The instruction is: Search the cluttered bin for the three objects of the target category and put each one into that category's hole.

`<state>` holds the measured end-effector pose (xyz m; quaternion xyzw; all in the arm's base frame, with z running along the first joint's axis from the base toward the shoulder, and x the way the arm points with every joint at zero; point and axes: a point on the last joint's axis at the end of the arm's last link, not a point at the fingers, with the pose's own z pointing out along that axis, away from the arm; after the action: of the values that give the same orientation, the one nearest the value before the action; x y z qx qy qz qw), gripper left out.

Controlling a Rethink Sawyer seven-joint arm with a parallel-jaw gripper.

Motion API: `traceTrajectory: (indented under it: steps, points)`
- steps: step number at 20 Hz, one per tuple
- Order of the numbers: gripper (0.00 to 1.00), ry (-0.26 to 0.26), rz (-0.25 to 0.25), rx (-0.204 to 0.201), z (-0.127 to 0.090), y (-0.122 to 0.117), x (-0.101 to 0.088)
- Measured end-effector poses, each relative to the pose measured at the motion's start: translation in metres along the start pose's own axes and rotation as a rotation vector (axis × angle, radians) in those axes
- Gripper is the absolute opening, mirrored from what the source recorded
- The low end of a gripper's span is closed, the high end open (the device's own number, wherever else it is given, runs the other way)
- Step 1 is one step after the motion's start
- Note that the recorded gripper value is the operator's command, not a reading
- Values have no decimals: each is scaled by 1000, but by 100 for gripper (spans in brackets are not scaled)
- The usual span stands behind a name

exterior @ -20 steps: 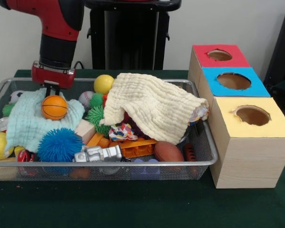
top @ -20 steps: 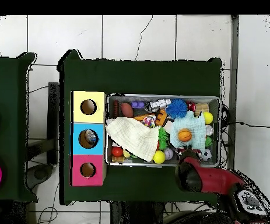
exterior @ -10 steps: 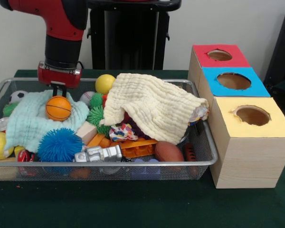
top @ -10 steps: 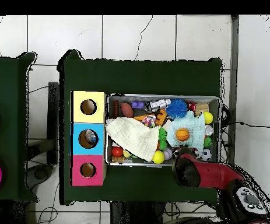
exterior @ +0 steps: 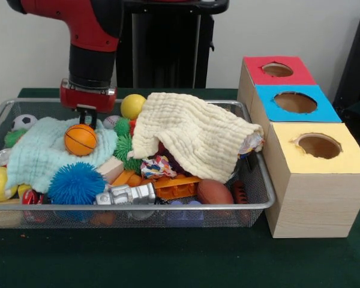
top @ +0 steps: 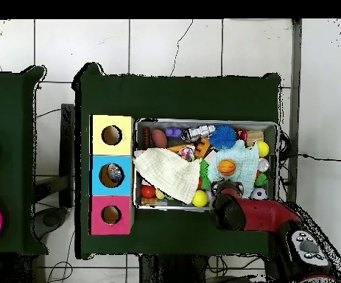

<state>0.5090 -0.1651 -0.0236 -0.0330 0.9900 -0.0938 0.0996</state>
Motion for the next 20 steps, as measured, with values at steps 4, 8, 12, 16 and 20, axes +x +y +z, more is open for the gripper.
traceTrajectory:
  steps: [4, 8, 12, 16, 20]
  points:
    - [0, -4, -99, 46, -21, 38, -17]
    - [0, -29, -162, 75, -45, 68, -38]
    - [0, -61, -155, 87, -68, 79, -62]
    - [0, -77, -109, 97, -84, 72, -77]
    - [0, -90, -59, 99, -94, 66, -88]
